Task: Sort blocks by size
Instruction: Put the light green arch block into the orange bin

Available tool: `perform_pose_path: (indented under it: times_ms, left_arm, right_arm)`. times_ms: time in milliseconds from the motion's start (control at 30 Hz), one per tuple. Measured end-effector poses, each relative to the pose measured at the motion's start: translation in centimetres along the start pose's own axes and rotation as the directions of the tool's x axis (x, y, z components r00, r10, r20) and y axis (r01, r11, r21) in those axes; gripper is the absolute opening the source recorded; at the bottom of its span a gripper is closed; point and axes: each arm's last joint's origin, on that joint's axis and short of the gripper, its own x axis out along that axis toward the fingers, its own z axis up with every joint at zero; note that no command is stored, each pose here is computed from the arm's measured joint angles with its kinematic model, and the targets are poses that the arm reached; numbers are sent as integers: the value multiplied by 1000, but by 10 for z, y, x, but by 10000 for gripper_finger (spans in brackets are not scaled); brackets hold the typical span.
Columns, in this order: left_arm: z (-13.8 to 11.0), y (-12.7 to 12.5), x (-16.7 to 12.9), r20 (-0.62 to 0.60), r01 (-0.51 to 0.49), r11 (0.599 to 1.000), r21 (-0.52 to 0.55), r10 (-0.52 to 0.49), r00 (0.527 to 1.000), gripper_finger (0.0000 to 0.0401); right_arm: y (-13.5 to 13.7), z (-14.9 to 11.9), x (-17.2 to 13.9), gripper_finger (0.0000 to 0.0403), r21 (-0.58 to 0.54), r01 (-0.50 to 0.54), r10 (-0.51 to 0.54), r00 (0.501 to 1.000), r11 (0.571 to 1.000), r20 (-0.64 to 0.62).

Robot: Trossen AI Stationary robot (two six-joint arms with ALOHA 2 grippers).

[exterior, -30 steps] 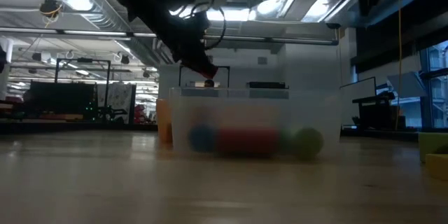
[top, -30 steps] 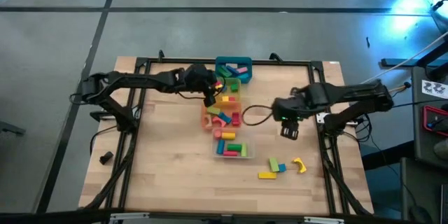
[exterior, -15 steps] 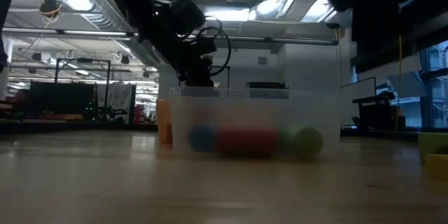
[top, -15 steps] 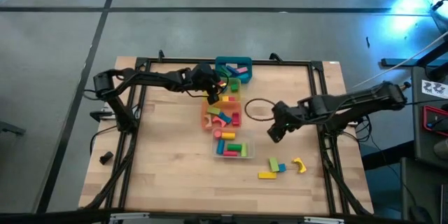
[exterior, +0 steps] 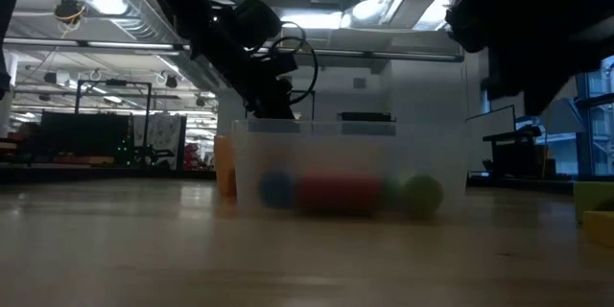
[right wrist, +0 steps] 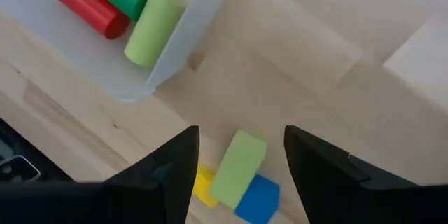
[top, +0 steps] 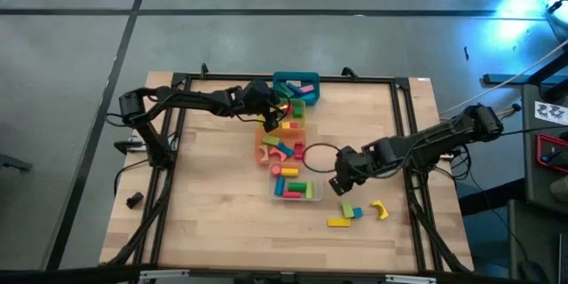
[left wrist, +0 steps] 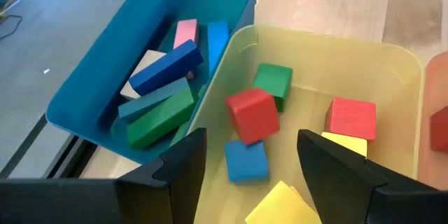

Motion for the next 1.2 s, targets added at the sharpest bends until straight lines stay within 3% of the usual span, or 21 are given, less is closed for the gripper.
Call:
perform_pose_path:
  times_ms: [567,1067,1200]
  left_arm:
    - [-1,0,0,-9,2,1000,4,-2,1000,210]
    - [-1,0,0,-8,1,1000,4,-1,1000,210]
    - [-1,0,0,-8,1,1000,4,-1,1000,210]
  right_arm:
    - [16,-71,44,211,179,142,-142,990,973,-15]
    - [20,-74,87,211,163,209,-220,974,964,49]
    - [20,-75,93,191,157,214,-224,973,964,48]
